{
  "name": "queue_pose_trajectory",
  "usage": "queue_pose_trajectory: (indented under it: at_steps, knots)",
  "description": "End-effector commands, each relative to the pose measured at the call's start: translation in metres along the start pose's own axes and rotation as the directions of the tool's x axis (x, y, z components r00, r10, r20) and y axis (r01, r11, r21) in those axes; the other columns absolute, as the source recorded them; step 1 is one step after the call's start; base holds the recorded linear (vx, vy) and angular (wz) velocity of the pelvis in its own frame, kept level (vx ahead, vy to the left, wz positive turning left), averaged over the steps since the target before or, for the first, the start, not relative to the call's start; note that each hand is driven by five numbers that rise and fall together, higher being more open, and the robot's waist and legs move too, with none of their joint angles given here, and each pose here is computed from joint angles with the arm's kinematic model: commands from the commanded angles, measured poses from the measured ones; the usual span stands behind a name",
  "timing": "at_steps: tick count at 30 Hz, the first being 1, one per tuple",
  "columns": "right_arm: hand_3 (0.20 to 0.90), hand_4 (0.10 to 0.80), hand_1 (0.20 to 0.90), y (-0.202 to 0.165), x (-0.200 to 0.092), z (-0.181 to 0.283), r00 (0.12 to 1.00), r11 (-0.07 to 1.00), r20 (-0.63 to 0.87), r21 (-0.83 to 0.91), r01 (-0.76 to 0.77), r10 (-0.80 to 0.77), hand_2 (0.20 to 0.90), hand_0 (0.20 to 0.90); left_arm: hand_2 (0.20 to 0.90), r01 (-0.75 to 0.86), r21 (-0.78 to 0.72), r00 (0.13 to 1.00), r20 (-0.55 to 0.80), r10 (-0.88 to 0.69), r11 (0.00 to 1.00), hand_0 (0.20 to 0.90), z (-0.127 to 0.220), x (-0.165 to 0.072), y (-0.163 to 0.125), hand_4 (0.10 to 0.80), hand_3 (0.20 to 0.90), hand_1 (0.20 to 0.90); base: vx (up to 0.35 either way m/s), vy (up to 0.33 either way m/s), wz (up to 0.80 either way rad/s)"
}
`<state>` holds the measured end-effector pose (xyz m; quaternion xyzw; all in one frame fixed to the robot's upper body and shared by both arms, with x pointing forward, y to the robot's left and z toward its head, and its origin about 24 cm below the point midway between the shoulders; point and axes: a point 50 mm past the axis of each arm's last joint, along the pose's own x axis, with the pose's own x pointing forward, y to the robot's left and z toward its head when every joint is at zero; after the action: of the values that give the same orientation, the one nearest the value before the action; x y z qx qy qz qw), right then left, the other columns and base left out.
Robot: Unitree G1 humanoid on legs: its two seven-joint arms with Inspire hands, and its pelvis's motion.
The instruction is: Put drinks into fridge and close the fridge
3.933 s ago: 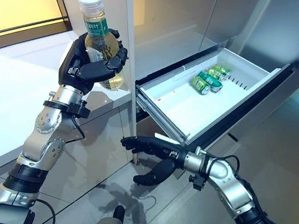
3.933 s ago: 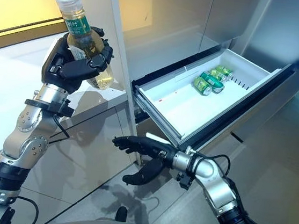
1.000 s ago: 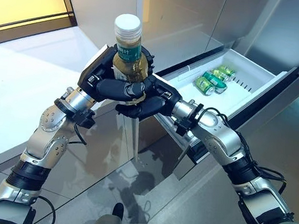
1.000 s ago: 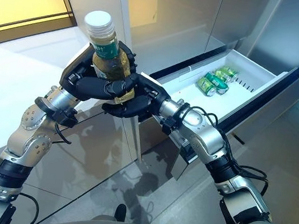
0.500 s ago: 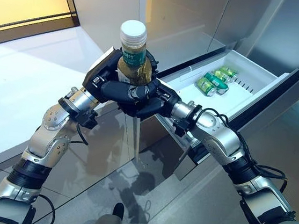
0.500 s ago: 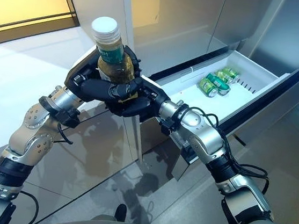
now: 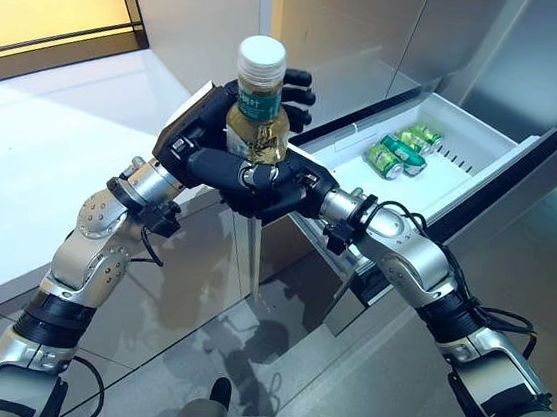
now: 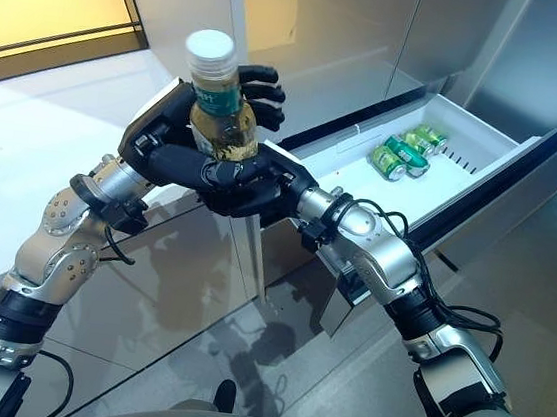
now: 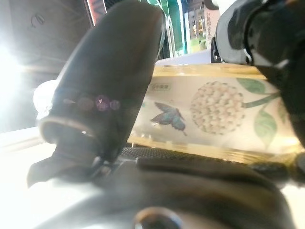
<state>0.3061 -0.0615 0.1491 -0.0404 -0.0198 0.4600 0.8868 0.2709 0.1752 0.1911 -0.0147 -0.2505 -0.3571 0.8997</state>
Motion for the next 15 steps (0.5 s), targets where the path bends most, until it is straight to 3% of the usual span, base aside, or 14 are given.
queue_pose_trajectory:
  at_steps: [1,15]
  knots:
    - [0.2,0.1,0.3,0.01,0.012,0.091,0.908,0.995,0.412,-0.092,-0.04,0.075,0.3,0.3,0.9,0.119,0.11,0.945,0.292,-0.146,0.987,0.9,0.06,0.027,-0.004,0.8,0.9,0.9,0.0,0.0,0.0]
    - [0.2,0.1,0.3,0.0,-0.024,0.116,0.851,0.985,0.524,-0.161,0.061,0.033,0.3,0.3,0.9,0.023,0.09,0.968,0.247,-0.044,0.996,0.9,0.054,-0.008,0.019,0.8,0.9,0.9,-0.011,0.002,-0.01]
